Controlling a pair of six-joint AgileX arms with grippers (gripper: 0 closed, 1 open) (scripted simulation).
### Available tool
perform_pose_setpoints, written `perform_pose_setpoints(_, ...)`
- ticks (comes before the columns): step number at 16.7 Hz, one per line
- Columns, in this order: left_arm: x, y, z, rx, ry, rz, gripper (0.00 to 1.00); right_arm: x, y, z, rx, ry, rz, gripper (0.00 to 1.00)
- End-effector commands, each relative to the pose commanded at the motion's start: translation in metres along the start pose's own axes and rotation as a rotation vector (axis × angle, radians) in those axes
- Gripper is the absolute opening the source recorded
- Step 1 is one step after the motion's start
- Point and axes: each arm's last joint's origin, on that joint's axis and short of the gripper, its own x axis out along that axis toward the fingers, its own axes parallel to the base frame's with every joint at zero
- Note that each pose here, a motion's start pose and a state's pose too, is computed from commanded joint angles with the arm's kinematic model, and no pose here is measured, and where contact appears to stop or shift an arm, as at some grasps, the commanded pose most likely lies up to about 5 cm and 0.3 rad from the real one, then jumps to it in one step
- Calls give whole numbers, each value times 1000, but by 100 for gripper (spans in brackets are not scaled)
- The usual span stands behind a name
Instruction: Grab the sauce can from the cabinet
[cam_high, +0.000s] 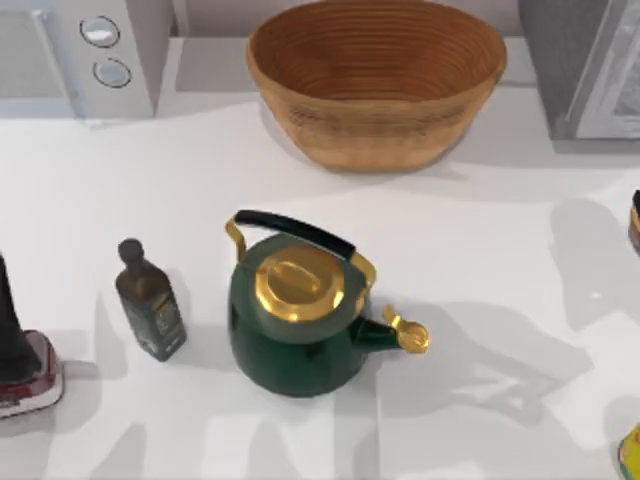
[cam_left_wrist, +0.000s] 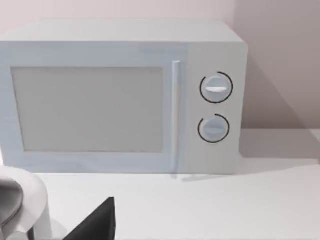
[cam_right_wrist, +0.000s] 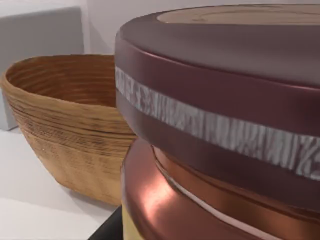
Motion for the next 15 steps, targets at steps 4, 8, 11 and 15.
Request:
perform_pose_setpoints(4,0,0,0,0,0,0,100,14,-16,-27,-5,-7,126,0)
perform_pose_setpoints(8,0,0,0,0,0,0,100,18,-25,-54,-4,-7,221,0)
perform_pose_setpoints(11,0,0,0,0,0,0,100,18,-28,-67,-3,-6,260,0)
perform_pose_setpoints(15,0,0,0,0,0,0,100,18,-28,-70,-2,-6,270,0)
